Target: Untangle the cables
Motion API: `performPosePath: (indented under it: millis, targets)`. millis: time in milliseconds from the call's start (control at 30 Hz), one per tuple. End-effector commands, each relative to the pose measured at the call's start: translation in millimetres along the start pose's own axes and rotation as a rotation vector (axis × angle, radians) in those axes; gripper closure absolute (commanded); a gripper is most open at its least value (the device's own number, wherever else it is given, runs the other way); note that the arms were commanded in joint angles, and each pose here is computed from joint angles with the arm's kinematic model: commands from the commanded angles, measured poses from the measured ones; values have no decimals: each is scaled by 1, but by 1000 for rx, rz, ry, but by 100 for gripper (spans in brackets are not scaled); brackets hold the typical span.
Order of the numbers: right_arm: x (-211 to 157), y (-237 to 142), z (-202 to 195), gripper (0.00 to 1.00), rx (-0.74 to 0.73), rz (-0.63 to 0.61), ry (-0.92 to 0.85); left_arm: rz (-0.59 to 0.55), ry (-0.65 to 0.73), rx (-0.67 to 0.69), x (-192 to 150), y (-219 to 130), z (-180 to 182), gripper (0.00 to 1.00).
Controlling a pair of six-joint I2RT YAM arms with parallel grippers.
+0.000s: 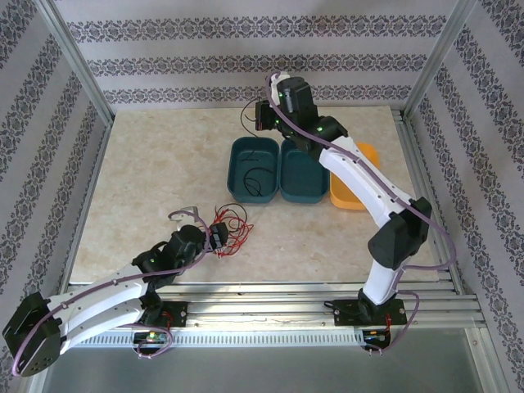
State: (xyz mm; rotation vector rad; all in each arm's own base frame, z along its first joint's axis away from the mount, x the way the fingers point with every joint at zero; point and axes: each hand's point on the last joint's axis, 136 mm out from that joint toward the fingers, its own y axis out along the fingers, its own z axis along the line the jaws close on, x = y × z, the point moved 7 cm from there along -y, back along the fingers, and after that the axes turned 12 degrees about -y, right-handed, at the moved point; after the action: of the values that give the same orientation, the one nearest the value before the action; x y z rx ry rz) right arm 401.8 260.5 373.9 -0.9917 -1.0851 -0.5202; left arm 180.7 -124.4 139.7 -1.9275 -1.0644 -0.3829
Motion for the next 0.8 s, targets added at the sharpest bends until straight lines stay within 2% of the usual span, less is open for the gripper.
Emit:
performPosePath:
  millis: [0,167,400,767]
  targets:
    - [-5,13,-7,100,-8,15,-1,-16,17,45,9,-8,-1,1]
    - [-37,35,-11,100,-1,102,21,-28,14,87,15,-13,0,1]
    - [-87,71,-12,100,31,254,72,-29,14,79,16,-13,-2,1]
    - [-137,102,-26,97,-45,455,114,-6,2,97,12,-13,3,1]
